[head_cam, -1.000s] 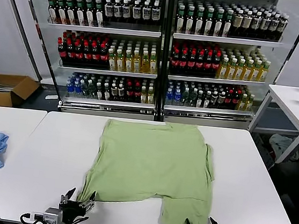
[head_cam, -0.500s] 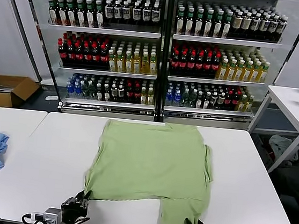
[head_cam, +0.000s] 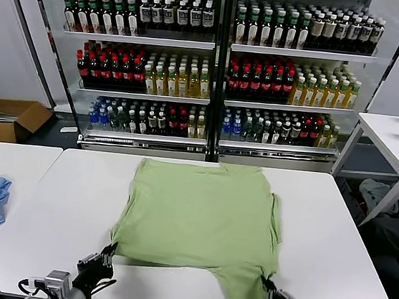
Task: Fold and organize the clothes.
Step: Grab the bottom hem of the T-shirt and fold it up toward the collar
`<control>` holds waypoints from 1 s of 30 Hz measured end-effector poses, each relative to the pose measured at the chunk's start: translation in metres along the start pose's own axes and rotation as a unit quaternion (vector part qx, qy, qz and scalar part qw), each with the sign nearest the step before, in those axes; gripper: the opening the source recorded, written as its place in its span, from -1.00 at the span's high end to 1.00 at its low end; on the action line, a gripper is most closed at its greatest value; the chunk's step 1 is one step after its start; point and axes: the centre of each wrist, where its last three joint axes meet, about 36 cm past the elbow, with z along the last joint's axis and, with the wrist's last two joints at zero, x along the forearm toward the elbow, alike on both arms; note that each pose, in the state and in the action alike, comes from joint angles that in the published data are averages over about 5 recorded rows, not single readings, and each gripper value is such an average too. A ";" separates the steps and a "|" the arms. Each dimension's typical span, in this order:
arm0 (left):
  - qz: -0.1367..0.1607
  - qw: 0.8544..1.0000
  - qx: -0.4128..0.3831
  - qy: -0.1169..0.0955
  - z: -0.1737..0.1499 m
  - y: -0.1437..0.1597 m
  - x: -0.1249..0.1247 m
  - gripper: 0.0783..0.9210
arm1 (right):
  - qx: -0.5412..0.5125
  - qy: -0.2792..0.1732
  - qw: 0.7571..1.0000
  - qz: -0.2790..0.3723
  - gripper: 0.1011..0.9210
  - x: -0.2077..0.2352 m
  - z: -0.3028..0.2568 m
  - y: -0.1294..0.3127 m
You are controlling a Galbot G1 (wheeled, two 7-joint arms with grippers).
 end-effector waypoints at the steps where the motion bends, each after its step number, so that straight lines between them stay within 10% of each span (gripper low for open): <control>1: 0.003 1.000 0.003 -0.005 -0.002 0.000 -0.001 0.99 | 0.002 -0.007 1.000 0.000 0.99 -0.005 -0.003 -0.002; 17: 0.028 0.998 -0.024 -0.048 -0.030 0.018 -0.074 0.99 | 0.066 -0.043 0.997 -0.018 0.98 -0.118 -0.035 -0.017; 30: 0.014 0.997 -0.062 -0.043 -0.026 0.014 -0.113 0.46 | 0.118 -0.034 0.992 -0.005 0.20 -0.139 -0.028 -0.020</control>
